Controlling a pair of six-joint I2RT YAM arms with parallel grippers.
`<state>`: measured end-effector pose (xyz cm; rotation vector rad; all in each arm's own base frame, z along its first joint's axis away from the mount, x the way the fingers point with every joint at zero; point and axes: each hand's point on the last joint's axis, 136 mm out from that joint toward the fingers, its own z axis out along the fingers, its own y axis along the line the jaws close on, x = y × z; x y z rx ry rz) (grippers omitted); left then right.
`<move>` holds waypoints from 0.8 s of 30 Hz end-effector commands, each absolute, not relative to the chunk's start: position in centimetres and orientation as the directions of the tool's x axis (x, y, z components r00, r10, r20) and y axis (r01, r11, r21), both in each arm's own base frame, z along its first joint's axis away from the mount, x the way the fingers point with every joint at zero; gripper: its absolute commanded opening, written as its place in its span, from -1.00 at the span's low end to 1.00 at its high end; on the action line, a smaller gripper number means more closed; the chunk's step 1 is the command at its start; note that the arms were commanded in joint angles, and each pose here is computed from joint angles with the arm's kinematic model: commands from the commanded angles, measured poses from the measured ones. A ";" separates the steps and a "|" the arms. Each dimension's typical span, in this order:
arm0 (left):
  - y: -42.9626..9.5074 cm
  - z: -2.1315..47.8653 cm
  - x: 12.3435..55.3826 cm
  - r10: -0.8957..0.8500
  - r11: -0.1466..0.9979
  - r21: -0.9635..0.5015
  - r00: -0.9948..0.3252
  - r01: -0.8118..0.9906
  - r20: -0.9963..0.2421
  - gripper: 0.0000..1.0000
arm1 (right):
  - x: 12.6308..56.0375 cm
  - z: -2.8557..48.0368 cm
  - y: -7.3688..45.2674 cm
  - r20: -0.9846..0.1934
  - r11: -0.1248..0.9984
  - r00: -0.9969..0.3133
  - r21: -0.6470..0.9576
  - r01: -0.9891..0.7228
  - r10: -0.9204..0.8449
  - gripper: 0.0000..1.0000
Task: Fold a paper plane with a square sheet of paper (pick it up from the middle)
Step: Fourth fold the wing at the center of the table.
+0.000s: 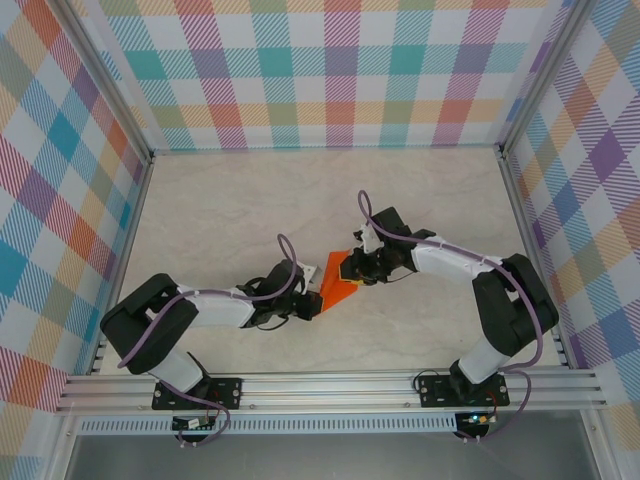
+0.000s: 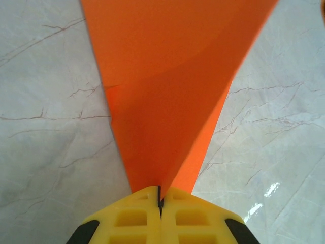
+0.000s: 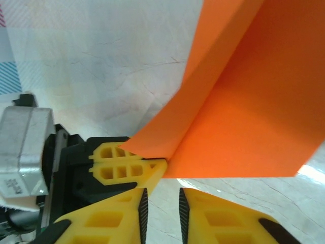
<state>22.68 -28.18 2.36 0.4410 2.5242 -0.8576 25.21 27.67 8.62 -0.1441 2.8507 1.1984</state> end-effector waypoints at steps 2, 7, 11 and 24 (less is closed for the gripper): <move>-28.3 2.0 22.5 0.108 0.720 -0.594 -0.904 0.358 -0.414 -1.00 | 25.5 8.9 29.4 -0.077 0.621 -0.992 0.774 -0.122 -0.098 -0.60; -28.4 1.7 22.6 0.100 0.708 -0.630 -0.928 0.320 -0.360 -1.00 | 25.9 8.5 30.5 -0.058 0.591 -0.992 0.798 -0.113 -0.111 -0.65; -28.4 1.4 22.5 0.103 0.705 -0.640 -0.937 0.306 -0.334 -1.00 | 26.4 7.7 30.9 -0.034 0.592 -0.993 0.801 -0.092 -0.109 -0.66; -28.3 0.6 22.2 0.133 0.715 -0.634 -0.947 0.296 -0.293 -1.00 | 27.9 3.7 30.6 0.023 0.694 -0.997 0.720 -0.033 -0.070 -0.68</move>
